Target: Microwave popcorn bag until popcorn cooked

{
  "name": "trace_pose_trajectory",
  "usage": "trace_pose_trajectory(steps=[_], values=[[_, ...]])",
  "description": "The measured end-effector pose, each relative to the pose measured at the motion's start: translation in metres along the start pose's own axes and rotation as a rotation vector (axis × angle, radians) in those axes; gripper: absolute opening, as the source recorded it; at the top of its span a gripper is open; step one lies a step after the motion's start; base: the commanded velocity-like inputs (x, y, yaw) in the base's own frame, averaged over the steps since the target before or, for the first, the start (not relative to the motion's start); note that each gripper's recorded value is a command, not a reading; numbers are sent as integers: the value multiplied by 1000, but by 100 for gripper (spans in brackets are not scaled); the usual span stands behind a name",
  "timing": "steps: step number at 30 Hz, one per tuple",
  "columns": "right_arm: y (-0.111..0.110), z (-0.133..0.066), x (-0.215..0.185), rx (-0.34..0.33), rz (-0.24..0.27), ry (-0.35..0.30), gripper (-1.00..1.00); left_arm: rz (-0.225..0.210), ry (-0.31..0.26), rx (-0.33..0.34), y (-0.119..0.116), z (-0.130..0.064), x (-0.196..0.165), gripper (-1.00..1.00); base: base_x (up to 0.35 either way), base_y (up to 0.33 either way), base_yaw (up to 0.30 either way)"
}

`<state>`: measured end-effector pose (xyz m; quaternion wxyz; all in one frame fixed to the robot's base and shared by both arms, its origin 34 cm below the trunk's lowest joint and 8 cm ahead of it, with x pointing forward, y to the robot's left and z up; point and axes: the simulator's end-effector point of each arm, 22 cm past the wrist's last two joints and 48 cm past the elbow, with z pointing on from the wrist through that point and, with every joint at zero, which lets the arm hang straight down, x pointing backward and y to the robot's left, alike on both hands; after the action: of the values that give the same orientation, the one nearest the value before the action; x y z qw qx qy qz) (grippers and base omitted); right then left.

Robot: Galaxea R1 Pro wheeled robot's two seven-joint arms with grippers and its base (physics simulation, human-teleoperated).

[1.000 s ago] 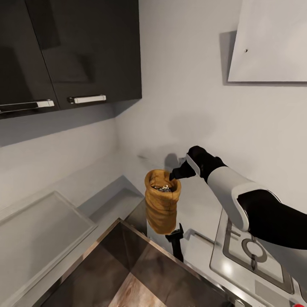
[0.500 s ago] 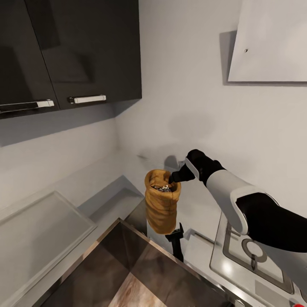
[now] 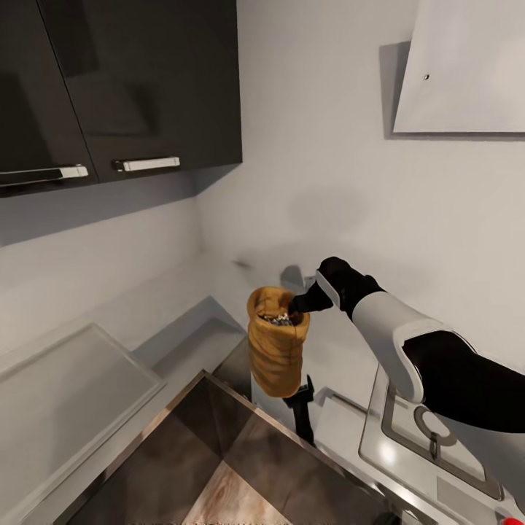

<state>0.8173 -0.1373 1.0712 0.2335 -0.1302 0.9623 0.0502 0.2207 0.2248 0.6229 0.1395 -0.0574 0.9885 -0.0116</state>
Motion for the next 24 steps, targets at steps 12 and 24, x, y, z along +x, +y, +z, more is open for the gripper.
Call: trace_pose_trajectory(steps=[12,24], values=[[1,32,33,-5,7,13,100,0,2,0,0,0,1,100,0,0,0],[-1,31,31,-2,8,9,100,0,2,0,0,0,1,100,0,0,0]])
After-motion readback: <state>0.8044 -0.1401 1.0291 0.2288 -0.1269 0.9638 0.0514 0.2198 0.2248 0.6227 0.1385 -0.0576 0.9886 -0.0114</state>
